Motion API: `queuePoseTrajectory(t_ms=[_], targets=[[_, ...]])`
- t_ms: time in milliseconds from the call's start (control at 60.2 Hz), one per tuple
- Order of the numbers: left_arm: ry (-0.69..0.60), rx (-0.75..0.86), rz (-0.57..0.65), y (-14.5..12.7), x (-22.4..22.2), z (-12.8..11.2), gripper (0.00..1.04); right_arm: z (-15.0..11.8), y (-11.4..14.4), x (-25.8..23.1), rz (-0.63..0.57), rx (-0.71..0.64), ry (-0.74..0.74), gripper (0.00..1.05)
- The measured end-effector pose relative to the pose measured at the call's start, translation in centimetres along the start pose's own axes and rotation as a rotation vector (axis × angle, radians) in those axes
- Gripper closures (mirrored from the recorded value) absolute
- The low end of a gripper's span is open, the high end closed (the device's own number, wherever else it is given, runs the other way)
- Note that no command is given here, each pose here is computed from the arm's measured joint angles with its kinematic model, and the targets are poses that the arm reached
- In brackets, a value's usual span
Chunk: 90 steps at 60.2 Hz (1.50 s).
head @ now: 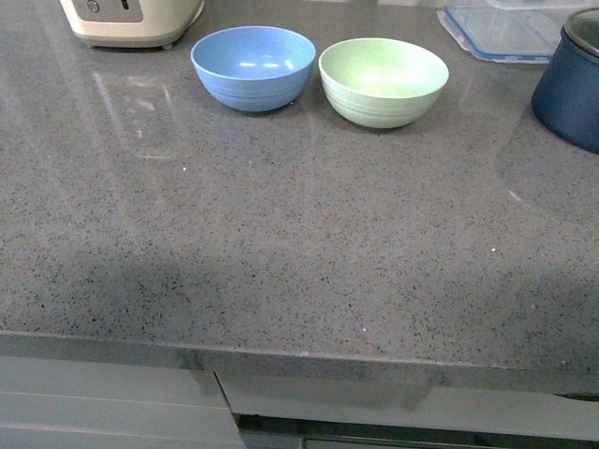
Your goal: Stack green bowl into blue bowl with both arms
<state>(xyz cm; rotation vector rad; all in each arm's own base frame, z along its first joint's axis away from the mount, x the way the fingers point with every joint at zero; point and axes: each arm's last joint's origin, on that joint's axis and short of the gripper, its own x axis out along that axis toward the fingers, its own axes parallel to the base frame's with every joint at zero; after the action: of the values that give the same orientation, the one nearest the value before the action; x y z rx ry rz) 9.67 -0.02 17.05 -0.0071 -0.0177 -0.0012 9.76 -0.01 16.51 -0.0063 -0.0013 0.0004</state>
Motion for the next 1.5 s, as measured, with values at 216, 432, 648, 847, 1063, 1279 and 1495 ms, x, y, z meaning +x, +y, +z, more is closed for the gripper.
queuePoseTrajectory(t_ms=[216, 432, 648, 847, 1063, 1279, 1495], targets=[[0.0, 0.0, 0.0, 0.0, 0.0, 0.0, 0.77, 0.0, 0.0, 0.0, 0.0, 0.0, 0.0, 0.1], [0.0, 0.0, 0.0, 0.0, 0.0, 0.0, 0.41, -0.1, 0.0, 0.0, 0.04, 0.01, 0.043, 0.1], [0.0, 0.002, 0.001, 0.0, 0.0, 0.0, 0.05, 1.7, 1.7, 2.0, 0.417, 0.182, 0.551, 0.1], [0.0, 0.002, 0.001, 0.0, 0.0, 0.0, 0.07, 4.3, 3.7, 6.0, 0.45, 0.153, 0.562, 0.1], [0.0, 0.002, 0.001, 0.0, 0.0, 0.0, 0.07, 5.3, 5.6, 11.4, 0.457, 0.152, 0.593, 0.1], [0.0, 0.002, 0.001, 0.0, 0.0, 0.0, 0.07, 5.5, 7.1, 16.8, 0.438, 0.143, 0.625, 0.1], [0.0, 0.002, 0.001, 0.0, 0.0, 0.0, 0.07, 4.1, 8.7, 23.6, 0.383, 0.123, 0.673, 0.1]])
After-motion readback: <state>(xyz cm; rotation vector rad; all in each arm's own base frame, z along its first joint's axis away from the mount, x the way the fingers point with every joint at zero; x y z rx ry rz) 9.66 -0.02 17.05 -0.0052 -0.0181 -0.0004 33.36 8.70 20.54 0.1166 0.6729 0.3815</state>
